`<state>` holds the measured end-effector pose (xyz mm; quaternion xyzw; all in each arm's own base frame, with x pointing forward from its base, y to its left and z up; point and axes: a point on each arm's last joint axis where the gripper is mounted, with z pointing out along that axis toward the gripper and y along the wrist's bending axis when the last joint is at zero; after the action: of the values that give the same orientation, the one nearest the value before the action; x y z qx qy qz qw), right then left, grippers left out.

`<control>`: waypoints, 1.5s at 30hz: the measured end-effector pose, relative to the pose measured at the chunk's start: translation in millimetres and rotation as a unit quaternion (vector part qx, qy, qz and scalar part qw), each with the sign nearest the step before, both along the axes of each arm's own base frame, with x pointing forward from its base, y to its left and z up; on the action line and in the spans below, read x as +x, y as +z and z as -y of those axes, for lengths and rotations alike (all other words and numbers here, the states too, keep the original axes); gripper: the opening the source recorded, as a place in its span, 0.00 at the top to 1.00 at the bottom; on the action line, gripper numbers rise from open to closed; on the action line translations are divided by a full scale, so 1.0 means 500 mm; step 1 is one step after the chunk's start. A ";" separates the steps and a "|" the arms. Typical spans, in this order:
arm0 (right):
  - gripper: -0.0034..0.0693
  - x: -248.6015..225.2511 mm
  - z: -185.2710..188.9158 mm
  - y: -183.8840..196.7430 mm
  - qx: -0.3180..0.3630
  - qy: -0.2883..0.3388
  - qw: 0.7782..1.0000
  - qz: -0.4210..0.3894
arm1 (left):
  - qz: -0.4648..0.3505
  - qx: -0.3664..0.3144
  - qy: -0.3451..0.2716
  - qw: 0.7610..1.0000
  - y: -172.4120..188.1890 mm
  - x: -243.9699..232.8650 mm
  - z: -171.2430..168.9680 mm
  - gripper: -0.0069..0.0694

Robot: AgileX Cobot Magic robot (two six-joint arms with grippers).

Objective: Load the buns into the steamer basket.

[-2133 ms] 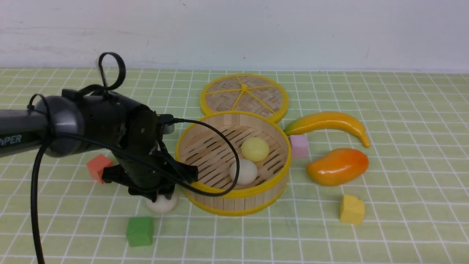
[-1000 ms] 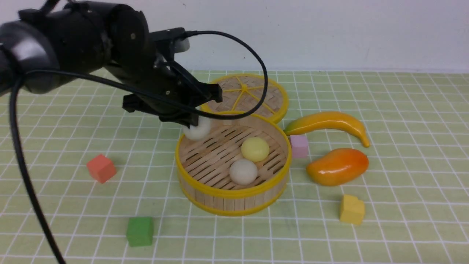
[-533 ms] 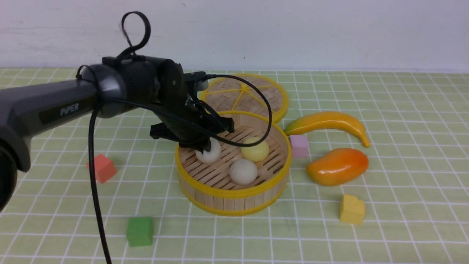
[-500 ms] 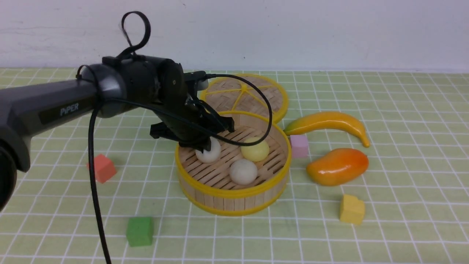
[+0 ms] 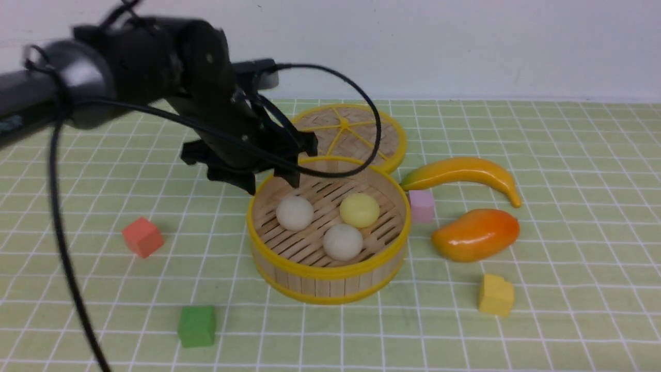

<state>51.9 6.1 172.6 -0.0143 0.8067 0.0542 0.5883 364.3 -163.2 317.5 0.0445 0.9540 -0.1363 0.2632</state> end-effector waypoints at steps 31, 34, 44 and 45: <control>0.62 0.000 0.000 0.000 0.000 0.000 1.000 0.000 | 0.232 -0.061 0.046 0.970 0.172 -0.627 -0.293 0.93; 0.62 0.000 0.000 0.000 0.000 0.000 1.000 0.000 | 0.205 -0.076 0.068 0.973 0.142 -0.623 -0.291 0.93; 0.62 0.000 0.000 0.000 0.000 0.000 1.000 0.000 | 0.166 -0.079 0.087 0.979 0.102 -0.612 -0.285 0.93; 0.62 0.000 0.000 0.000 0.000 0.000 1.000 0.000 | 0.166 -0.079 0.087 0.979 0.102 -0.612 -0.285 0.93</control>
<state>51.9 6.1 172.6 -0.0143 0.8067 0.0542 0.5883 58.2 -20.6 368.4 -0.0373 0.8836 -0.1790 0.4311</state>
